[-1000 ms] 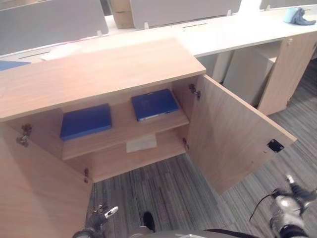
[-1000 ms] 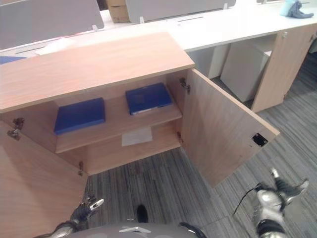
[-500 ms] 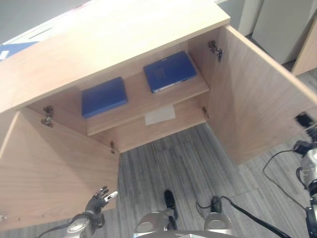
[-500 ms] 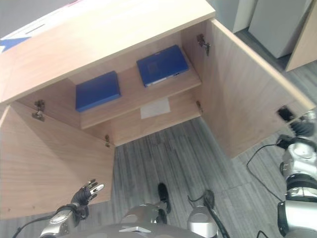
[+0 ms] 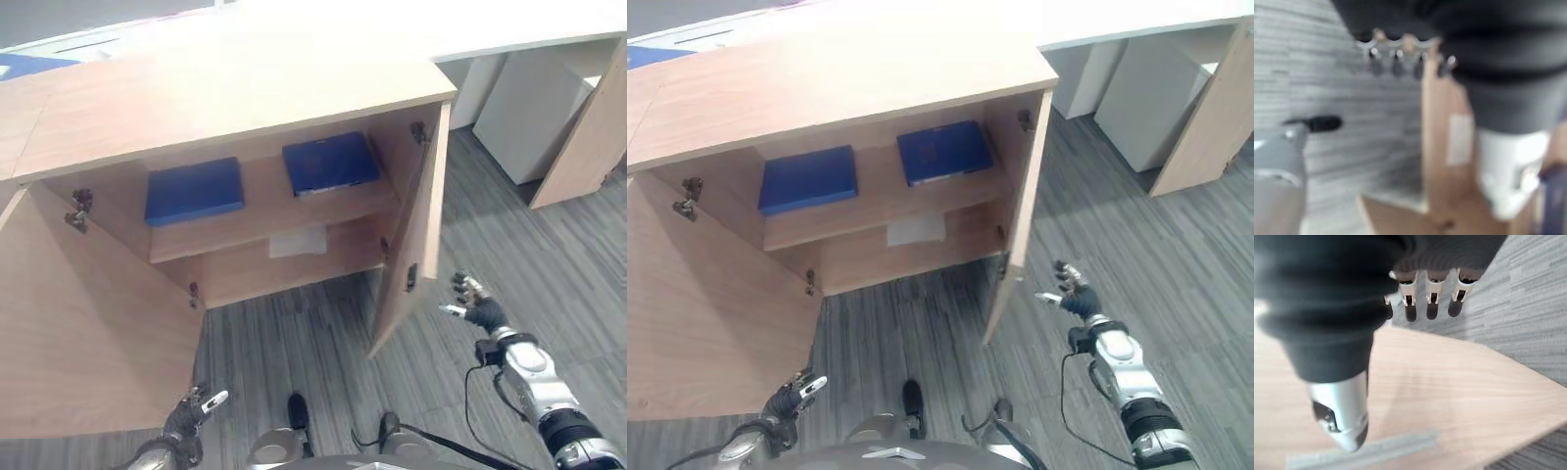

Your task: Put the empty folder in the office cabinet

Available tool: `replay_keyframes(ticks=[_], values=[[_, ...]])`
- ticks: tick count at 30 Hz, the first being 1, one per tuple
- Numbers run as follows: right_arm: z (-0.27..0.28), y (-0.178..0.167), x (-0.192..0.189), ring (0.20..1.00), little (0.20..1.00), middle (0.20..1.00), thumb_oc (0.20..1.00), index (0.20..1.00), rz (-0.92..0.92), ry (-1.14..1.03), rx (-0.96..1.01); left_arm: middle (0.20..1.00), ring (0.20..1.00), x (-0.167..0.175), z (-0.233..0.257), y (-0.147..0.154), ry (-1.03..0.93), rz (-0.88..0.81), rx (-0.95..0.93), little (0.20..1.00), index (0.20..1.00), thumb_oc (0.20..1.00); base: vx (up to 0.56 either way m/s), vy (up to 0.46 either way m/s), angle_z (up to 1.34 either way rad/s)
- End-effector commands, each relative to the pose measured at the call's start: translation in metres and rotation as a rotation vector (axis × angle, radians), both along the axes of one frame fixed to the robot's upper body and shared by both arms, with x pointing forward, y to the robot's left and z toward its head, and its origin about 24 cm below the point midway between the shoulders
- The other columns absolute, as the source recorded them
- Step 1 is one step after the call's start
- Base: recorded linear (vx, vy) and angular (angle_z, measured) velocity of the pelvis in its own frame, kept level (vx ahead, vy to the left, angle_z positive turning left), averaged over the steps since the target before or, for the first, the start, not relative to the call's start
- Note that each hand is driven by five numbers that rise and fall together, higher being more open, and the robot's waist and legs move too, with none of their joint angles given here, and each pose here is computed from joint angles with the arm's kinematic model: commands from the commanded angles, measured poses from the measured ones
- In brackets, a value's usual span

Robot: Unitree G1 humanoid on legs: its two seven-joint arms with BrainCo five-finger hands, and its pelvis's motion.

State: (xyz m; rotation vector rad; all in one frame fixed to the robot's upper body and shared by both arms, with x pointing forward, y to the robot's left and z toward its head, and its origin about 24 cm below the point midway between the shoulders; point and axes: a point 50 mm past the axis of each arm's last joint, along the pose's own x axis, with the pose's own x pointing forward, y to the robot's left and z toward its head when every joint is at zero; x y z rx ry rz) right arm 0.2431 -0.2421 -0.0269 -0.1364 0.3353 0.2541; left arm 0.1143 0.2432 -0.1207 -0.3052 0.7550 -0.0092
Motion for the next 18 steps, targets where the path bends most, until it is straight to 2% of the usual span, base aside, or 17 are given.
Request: replay_keyframes(ticks=[1,10,14,16,18], values=[[0.02,0.015,0.017,1.0,1.0,1.0,1.0,1.0,0.052,-0.139,-0.033,1.0,1.0,0.022,0.016,0.016,-0.129,0.096,0.087,1.0,1.0,1.0,0.08,0.071,0.18],[0.012,0.036,0.036,1.0,1.0,1.0,1.0,1.0,-0.041,-0.095,0.013,1.0,1.0,0.026,0.025,0.027,-0.197,0.335,0.227,1.0,1.0,1.0,0.07,0.067,0.31],[0.005,0.032,0.045,1.0,1.0,1.0,1.0,1.0,-0.158,-0.015,-0.001,1.0,1.0,0.024,0.037,0.046,-0.257,0.464,0.35,1.0,1.0,1.0,0.07,0.076,0.31],[-0.008,0.022,0.041,1.0,1.0,1.0,1.0,1.0,-0.255,0.061,-0.017,1.0,1.0,0.027,0.051,0.062,-0.323,0.574,0.439,1.0,1.0,1.0,0.07,0.108,0.34],[-0.016,0.018,0.036,1.0,1.0,1.0,1.0,1.0,-0.266,0.098,-0.042,1.0,1.0,0.027,0.058,0.071,-0.359,0.645,0.486,1.0,1.0,1.0,0.05,0.083,0.33]])
